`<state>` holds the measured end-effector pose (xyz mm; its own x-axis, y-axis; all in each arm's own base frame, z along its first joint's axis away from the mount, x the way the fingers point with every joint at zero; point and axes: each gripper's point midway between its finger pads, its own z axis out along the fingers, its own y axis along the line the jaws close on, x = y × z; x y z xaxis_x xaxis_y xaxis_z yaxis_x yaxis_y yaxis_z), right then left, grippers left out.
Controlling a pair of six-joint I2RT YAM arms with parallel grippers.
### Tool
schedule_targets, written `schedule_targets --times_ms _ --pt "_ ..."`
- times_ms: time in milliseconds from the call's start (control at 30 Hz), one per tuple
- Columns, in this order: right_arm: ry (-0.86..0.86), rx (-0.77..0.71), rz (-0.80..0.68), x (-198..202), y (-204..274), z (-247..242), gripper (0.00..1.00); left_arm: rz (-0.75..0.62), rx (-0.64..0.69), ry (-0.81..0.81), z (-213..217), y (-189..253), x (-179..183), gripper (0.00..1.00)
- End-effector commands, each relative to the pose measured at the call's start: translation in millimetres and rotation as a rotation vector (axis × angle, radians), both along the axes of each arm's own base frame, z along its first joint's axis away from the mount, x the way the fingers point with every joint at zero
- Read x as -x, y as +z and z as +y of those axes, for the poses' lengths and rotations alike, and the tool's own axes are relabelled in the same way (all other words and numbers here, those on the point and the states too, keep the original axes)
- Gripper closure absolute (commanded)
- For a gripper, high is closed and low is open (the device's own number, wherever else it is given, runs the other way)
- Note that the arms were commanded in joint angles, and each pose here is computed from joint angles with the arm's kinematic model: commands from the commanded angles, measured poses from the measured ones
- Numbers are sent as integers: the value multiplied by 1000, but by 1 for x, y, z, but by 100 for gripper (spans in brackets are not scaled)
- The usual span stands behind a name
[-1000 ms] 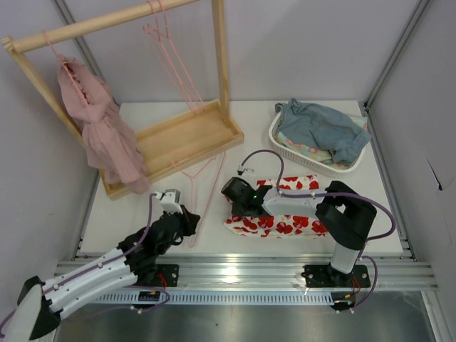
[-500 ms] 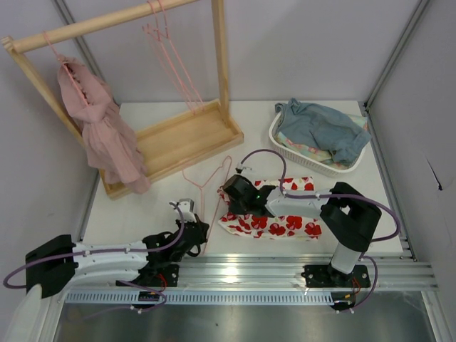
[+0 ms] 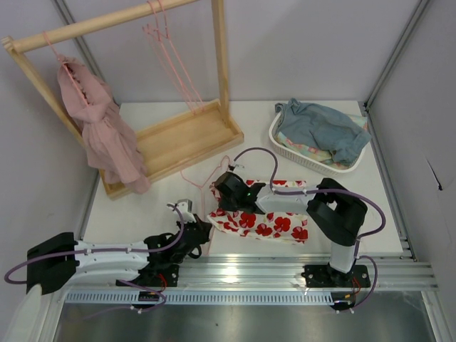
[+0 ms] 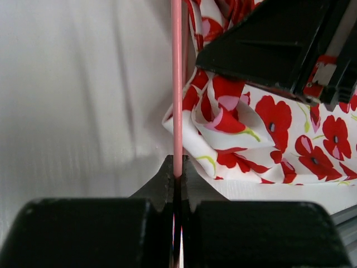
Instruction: Place the skirt on the hanger
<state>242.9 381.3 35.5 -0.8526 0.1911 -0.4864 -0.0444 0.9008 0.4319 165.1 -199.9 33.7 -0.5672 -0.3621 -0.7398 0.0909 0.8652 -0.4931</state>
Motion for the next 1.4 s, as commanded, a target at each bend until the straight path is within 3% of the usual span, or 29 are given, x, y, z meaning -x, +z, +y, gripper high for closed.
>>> schedule_targets --times_ms 0,67,267,300,400,767,967,1033,1167,1367 --pt "-27 -65 -46 -13 25 20 79 -23 57 38 -4 12 -5 100" --pt "-22 -74 -52 -15 28 25 76 -24 56 36 -4 12 -4 100" --pt "-6 -12 -25 -12 21 21 42 -36 30 41 0 15 -5 100" --pt "-5 -9 -26 -13 23 20 31 -36 23 41 1 13 -5 100" --pt "12 -9 -34 -13 40 16 19 -44 4 41 6 13 -5 100" --pt "54 -14 -41 3 77 -11 23 -113 -58 -42 5 23 -5 100" --pt "62 -40 -59 1 93 -26 19 -104 -63 -57 -3 20 -5 100" --pt "26 33 -71 -1 86 -44 23 -105 -67 -55 -5 21 -7 100" --pt "-33 193 -69 5 61 -92 40 -116 -65 -74 -15 27 -8 100" --pt "-140 266 -21 21 43 -158 46 -110 -100 -98 -27 26 -7 100"
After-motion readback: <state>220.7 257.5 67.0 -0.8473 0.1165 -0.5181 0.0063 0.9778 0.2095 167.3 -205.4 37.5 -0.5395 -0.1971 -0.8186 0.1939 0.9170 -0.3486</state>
